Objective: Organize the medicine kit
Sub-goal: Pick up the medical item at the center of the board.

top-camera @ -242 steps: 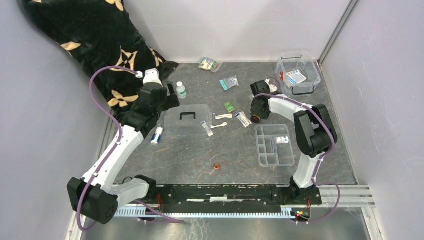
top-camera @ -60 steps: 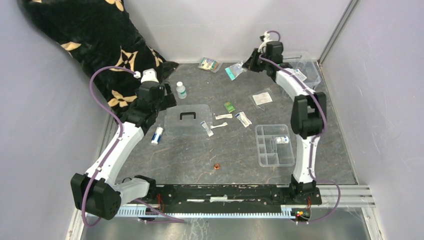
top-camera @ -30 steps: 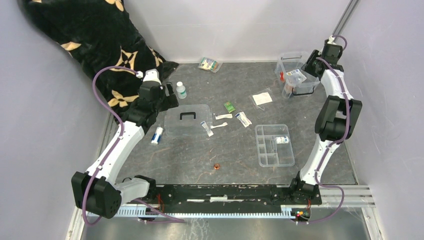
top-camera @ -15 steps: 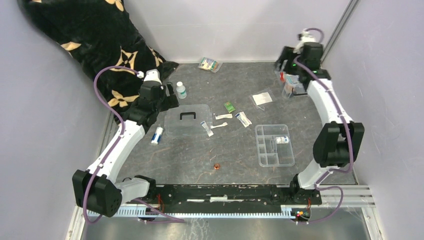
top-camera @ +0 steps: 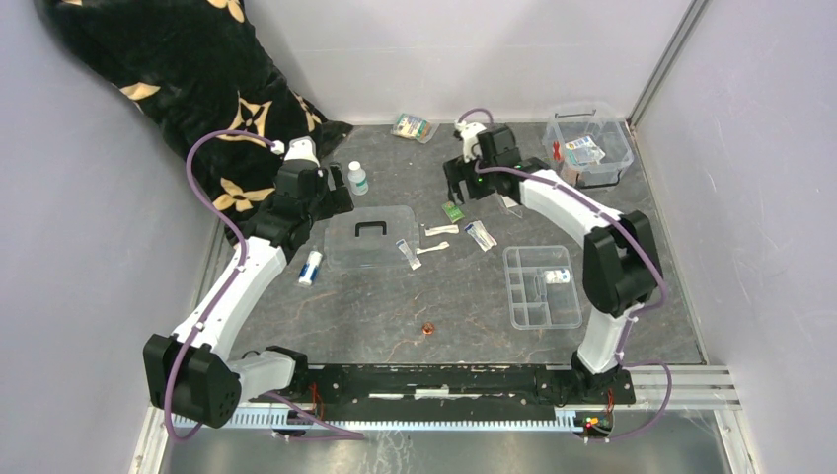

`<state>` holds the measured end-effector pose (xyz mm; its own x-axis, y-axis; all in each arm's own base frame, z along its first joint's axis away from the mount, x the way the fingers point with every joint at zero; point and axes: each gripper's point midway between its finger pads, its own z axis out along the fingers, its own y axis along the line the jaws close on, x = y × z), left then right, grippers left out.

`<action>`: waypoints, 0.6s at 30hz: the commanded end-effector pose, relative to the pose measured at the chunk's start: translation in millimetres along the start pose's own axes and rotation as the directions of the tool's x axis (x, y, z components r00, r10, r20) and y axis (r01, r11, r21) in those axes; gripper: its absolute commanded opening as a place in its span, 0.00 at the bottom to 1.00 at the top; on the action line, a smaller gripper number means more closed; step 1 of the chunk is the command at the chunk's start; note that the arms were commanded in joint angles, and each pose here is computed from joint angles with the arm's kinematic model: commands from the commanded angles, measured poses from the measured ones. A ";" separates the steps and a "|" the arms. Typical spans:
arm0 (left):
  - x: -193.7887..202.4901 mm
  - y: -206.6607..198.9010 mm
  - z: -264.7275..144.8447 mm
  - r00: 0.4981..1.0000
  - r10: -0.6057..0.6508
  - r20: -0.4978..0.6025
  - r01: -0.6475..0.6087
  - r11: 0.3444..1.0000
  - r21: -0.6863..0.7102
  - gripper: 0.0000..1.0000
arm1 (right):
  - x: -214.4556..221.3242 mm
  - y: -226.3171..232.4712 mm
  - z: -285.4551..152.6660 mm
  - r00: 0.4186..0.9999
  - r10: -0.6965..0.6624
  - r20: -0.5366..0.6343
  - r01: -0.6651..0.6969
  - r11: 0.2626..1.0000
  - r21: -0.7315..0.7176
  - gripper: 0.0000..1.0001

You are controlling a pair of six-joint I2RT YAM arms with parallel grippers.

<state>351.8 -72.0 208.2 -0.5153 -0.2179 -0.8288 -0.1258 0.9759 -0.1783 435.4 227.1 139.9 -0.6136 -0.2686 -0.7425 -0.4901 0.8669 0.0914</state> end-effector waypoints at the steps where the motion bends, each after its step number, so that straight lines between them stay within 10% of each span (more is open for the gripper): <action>1: -11.5 -5.4 -1.0 0.999 0.014 0.032 -0.015 0.999 0.031 0.94 | 2.9 5.7 24.2 0.996 -0.083 -0.042 0.085 0.996 0.040 0.89; 18: -14.4 -3.1 -1.9 0.999 0.020 0.041 -0.020 1.000 0.018 0.94 | 34.6 4.6 88.7 0.983 -0.119 -0.141 0.135 0.984 0.113 0.83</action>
<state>351.3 -75.0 208.0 -0.5205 -0.2179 -0.8256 -0.1126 0.9760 -0.1867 451.6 252.3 49.1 -0.6602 -0.4287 -0.6167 -0.5028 0.8623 -0.0610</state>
